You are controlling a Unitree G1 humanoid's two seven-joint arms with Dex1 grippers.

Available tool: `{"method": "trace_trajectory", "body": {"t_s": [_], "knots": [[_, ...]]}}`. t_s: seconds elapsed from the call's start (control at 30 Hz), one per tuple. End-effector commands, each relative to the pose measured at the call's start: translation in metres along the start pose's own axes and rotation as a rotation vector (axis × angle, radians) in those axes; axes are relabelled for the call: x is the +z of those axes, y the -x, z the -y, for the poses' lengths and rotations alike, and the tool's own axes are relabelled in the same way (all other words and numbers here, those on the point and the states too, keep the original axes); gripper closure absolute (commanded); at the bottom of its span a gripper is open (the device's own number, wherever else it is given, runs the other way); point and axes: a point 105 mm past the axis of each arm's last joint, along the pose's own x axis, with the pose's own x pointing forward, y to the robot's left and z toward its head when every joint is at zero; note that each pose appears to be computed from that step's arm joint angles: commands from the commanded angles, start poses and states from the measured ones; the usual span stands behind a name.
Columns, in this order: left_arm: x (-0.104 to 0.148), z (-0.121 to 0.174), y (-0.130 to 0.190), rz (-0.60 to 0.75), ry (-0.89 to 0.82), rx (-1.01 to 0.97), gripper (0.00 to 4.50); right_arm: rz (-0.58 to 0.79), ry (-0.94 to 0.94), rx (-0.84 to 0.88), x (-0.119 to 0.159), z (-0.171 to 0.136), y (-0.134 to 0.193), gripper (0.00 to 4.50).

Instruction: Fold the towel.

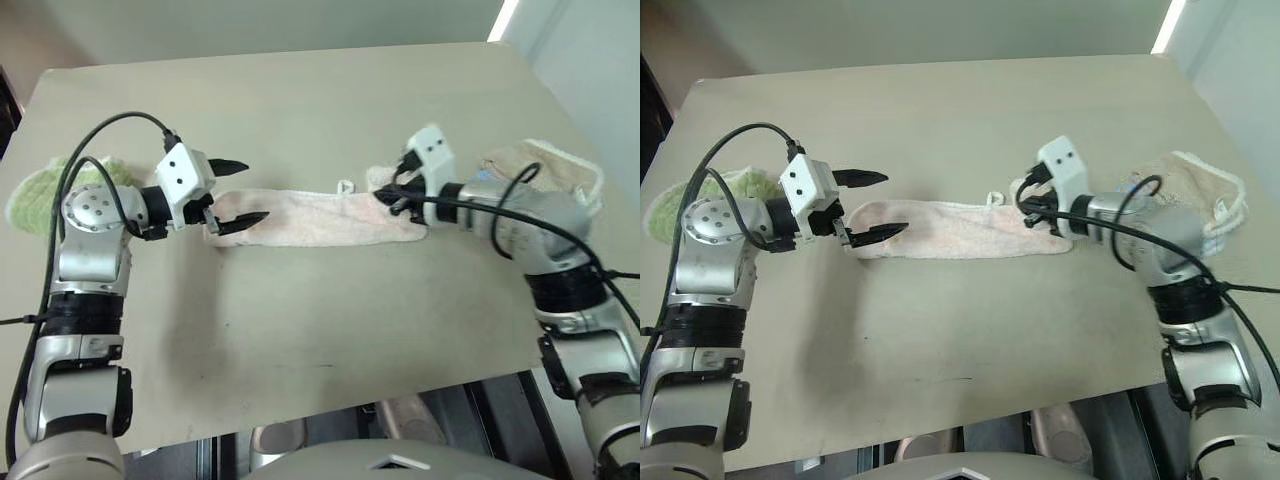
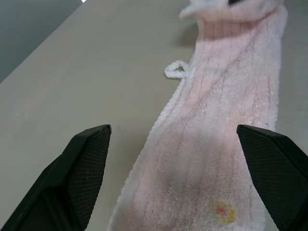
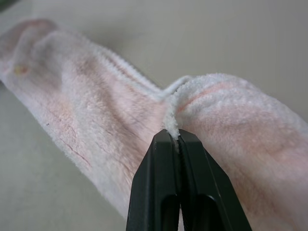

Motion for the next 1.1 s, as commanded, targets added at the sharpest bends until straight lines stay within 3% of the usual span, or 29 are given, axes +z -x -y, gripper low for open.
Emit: {"method": "trace_trajectory", "body": {"t_s": [0.03, 0.13, 0.23, 0.37, 0.6, 0.7, 0.73, 0.83, 1.1], "knots": [[0.012, -0.004, 0.003, 0.027, -0.039, 0.026, 0.00, 0.006, 0.048, 0.018, 0.004, -0.002, -0.009, 4.48], [0.012, -0.004, 0.005, 0.023, -0.038, 0.031, 0.00, 0.007, 0.044, 0.048, 0.004, -0.007, -0.014, 4.48], [0.011, -0.003, 0.007, 0.020, -0.037, 0.034, 0.00, 0.016, 0.035, 0.070, 0.005, -0.011, -0.016, 3.82], [0.013, -0.002, 0.006, 0.022, -0.036, 0.037, 0.00, 0.051, 0.015, 0.074, 0.012, -0.008, -0.013, 2.46], [0.016, -0.002, 0.007, 0.042, -0.010, 0.055, 0.00, 0.278, 0.122, 0.078, 0.052, -0.011, 0.024, 0.02], [0.025, -0.002, 0.014, 0.132, 0.121, 0.112, 0.00, 0.307, 0.142, 0.036, 0.049, 0.001, 0.045, 0.02], [0.028, -0.001, 0.016, 0.160, 0.169, 0.128, 0.00, 0.307, 0.140, 0.010, 0.046, 0.007, 0.048, 0.20], [0.032, 0.006, 0.018, 0.228, 0.345, 0.181, 0.00, 0.269, 0.127, -0.037, 0.026, 0.023, 0.044, 1.05], [0.026, 0.047, 0.033, 0.311, 0.761, 0.249, 0.00, 0.188, 0.128, -0.026, -0.024, 0.032, 0.008, 4.01]]}}
